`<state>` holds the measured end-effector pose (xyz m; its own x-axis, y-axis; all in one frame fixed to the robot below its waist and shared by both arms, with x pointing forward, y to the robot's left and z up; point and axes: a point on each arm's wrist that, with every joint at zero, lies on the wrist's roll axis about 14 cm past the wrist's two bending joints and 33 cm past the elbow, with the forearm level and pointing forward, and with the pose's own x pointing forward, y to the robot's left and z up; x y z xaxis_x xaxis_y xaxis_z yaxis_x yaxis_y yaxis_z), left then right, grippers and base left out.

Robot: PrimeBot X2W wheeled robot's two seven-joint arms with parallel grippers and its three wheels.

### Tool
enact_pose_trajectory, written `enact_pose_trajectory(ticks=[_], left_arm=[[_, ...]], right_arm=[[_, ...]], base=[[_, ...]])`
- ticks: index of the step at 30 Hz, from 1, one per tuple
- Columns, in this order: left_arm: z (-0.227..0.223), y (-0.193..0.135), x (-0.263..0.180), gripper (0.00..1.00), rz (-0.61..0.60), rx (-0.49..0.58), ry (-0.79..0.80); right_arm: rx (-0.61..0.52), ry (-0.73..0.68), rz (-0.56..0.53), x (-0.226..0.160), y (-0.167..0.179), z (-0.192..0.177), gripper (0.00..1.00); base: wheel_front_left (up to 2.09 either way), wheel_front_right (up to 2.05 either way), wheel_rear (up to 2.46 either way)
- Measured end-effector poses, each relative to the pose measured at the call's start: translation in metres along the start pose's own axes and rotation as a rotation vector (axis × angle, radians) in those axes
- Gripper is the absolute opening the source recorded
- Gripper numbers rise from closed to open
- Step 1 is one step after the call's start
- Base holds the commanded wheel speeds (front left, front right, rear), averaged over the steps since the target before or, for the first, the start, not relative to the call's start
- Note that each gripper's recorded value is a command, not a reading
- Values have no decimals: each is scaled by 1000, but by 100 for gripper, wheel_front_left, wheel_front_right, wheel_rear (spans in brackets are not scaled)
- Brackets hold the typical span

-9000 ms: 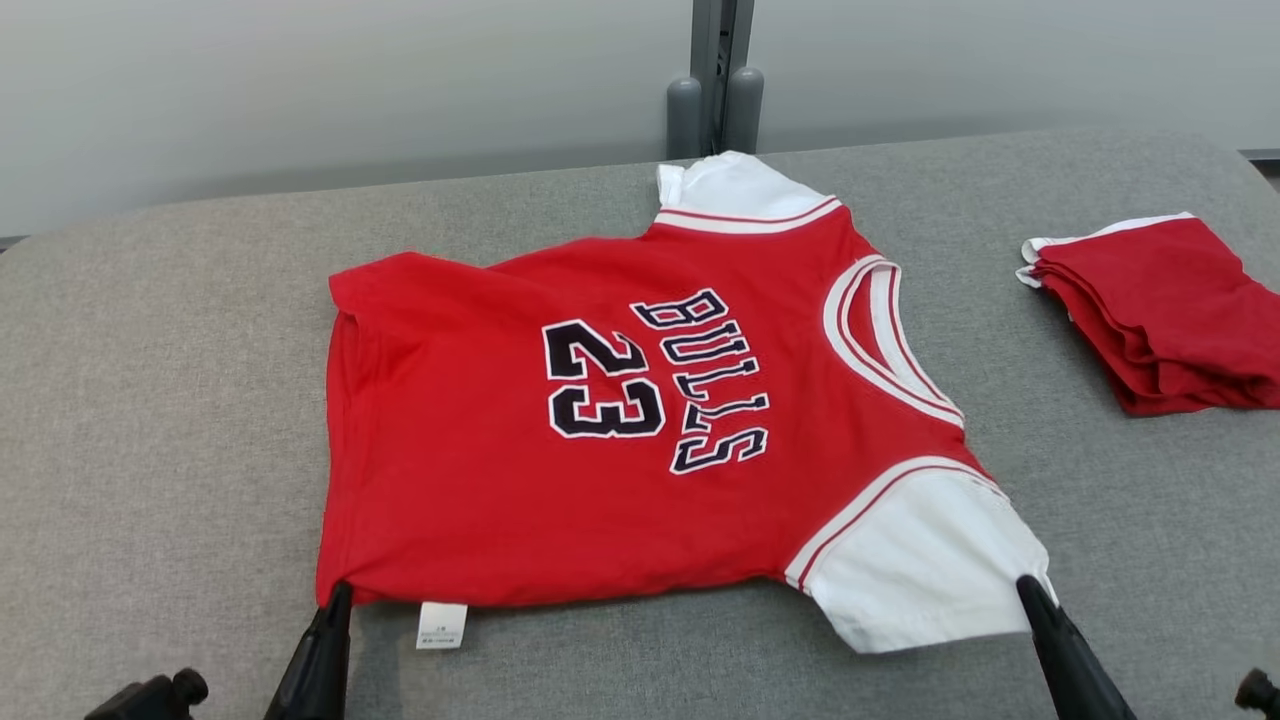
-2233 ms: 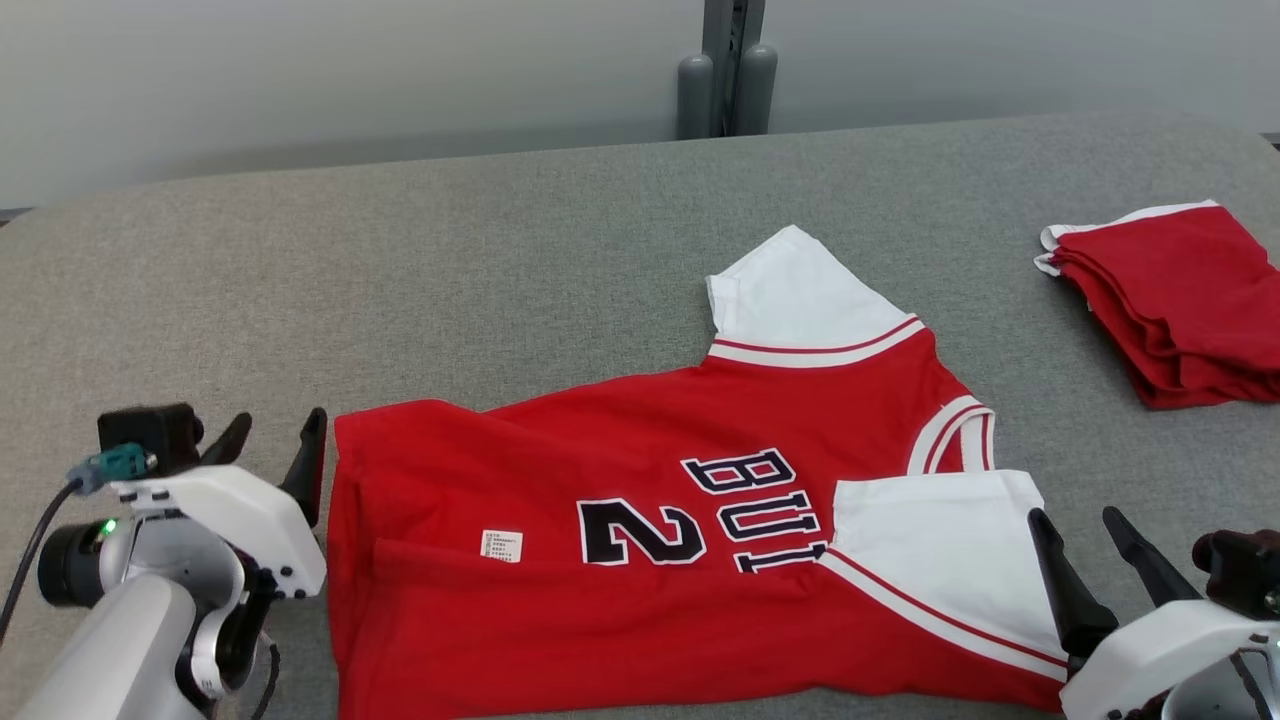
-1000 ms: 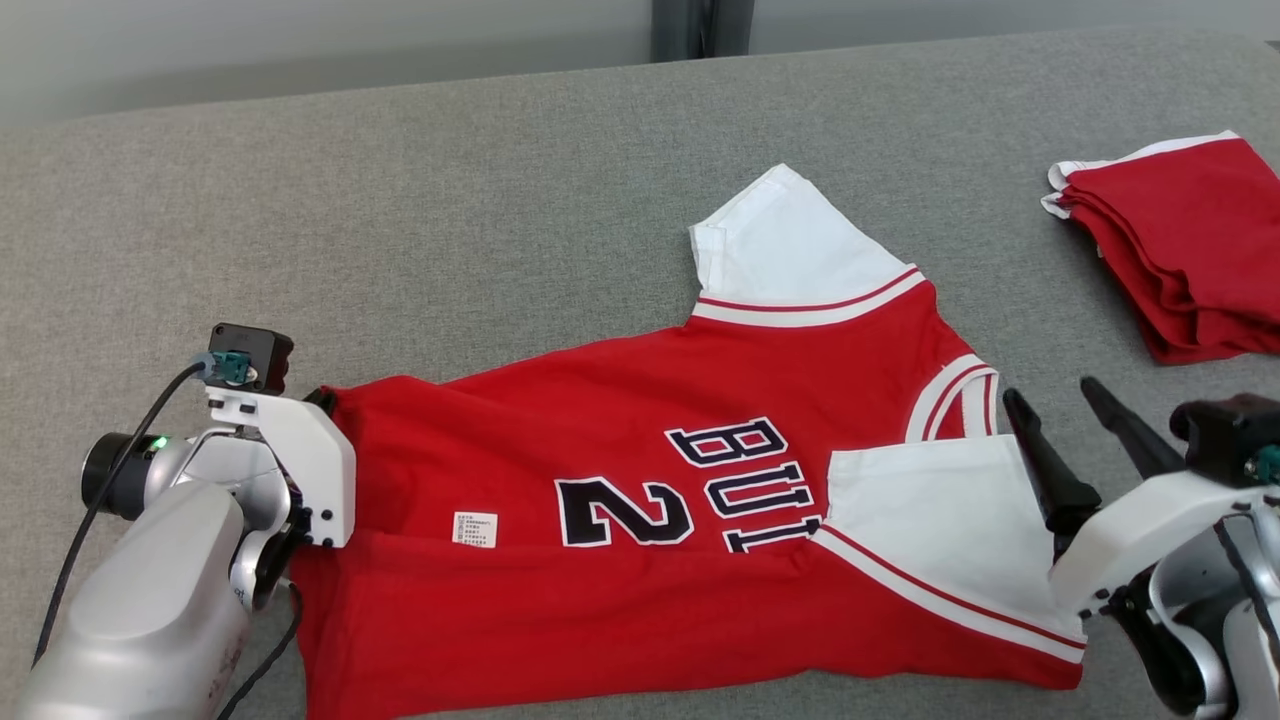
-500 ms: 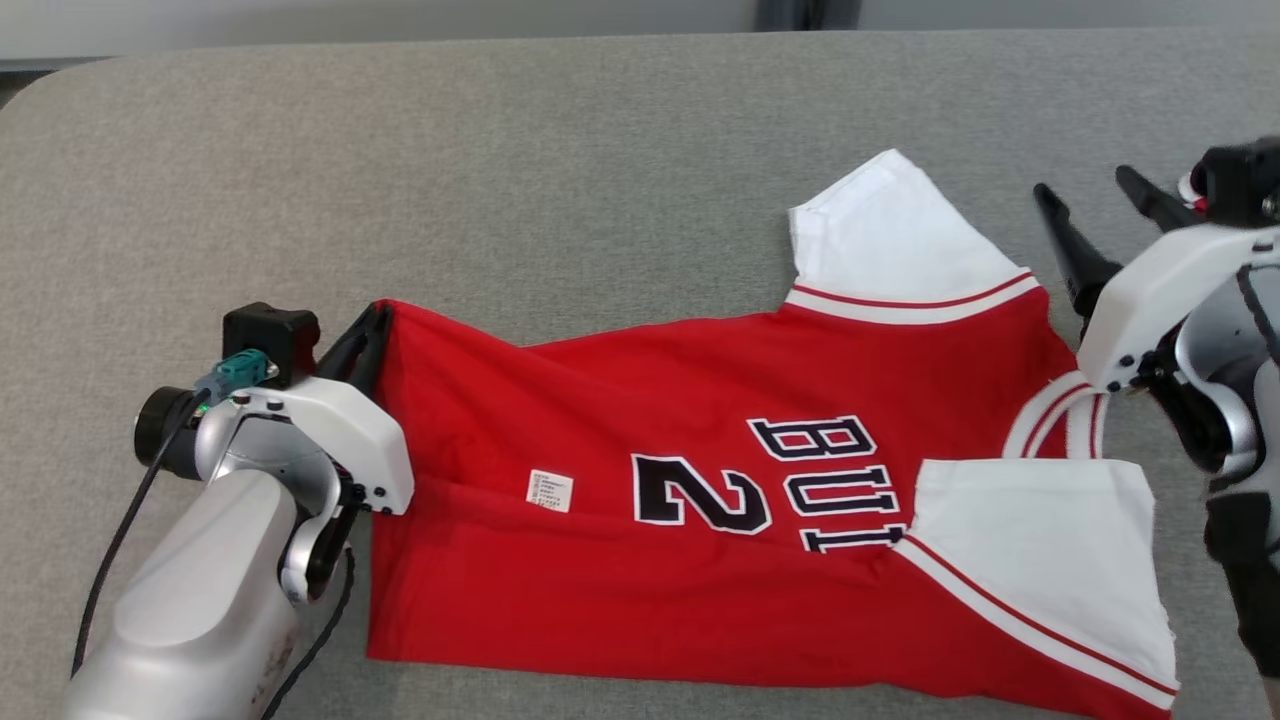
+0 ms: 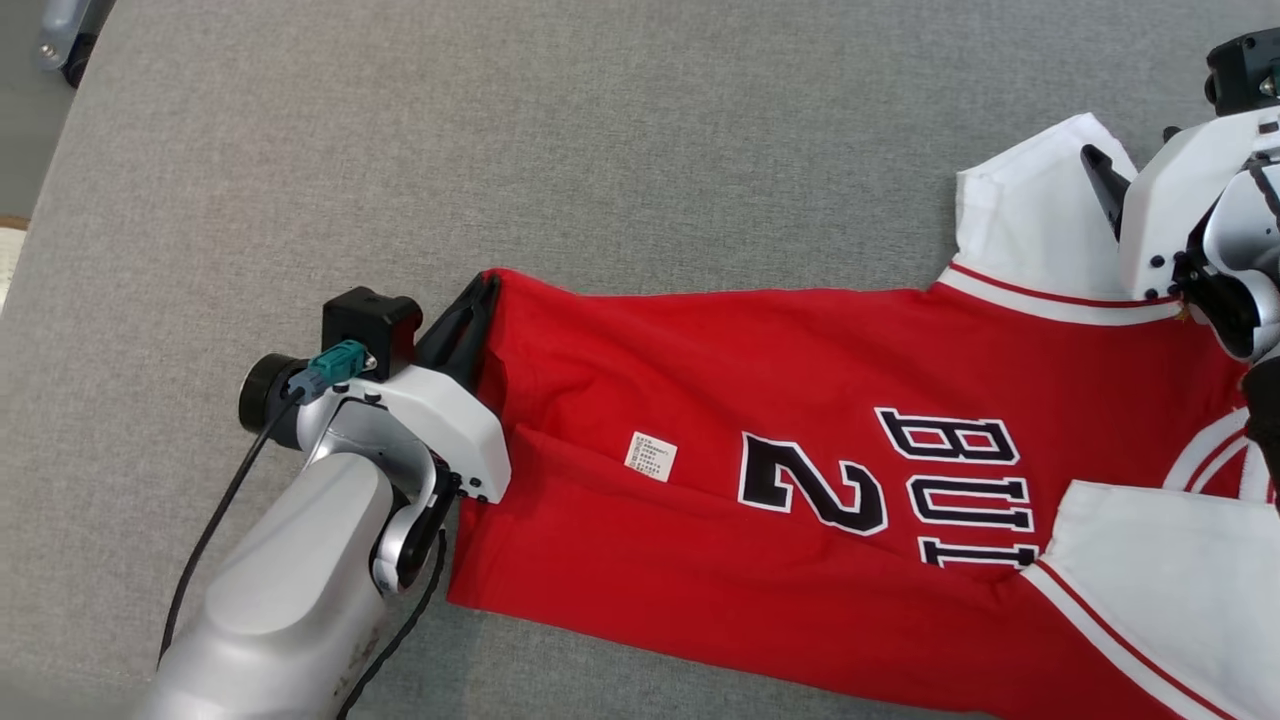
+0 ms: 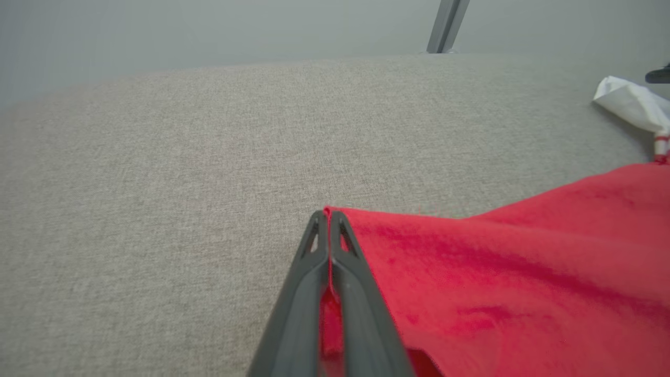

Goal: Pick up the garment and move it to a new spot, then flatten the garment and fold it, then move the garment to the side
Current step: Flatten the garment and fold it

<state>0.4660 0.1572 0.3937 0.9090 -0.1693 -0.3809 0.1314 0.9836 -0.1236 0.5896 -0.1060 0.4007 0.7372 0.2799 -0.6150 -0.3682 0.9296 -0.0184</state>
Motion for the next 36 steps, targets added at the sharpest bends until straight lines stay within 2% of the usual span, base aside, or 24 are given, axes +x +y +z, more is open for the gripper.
enact_pose_trajectory(ticks=[7,8,10,12,13,14,16,24,30,36], left_arm=[[-3,5,2,0,17,-7,-6],[-5,5,2,0,17,-8,-3],[-6,6,2,0,19,-8,-1],[-4,5,3,0,16,-7,-8],[-3,5,2,0,16,-6,-9],[-3,5,2,0,16,-5,-9],[-3,4,3,0,13,-6,-7],[10,3,4,0,3,4,-51],[23,-4,-2,0,-20,6,-89],[35,-11,-16,0,-49,15,-127]], right_arm=[[-6,68,12,27,5,-9,100],[-3,79,14,30,6,-11,88],[2,85,21,33,10,-11,47],[0,96,27,34,14,-12,39],[-4,111,29,33,16,-16,24],[-7,115,26,32,15,-17,4],[0,113,25,31,16,-18,0],[56,-49,-8,14,0,8,0],[137,-167,-24,-19,-17,29,0],[184,-255,-6,-61,-27,22,0]], base=[[0,0,0],[0,0,0],[0,0,0],[0,0,0],[0,0,0],[0,0,0],[0,0,0],[0,0,0],[0,0,0],[0,0,0]])
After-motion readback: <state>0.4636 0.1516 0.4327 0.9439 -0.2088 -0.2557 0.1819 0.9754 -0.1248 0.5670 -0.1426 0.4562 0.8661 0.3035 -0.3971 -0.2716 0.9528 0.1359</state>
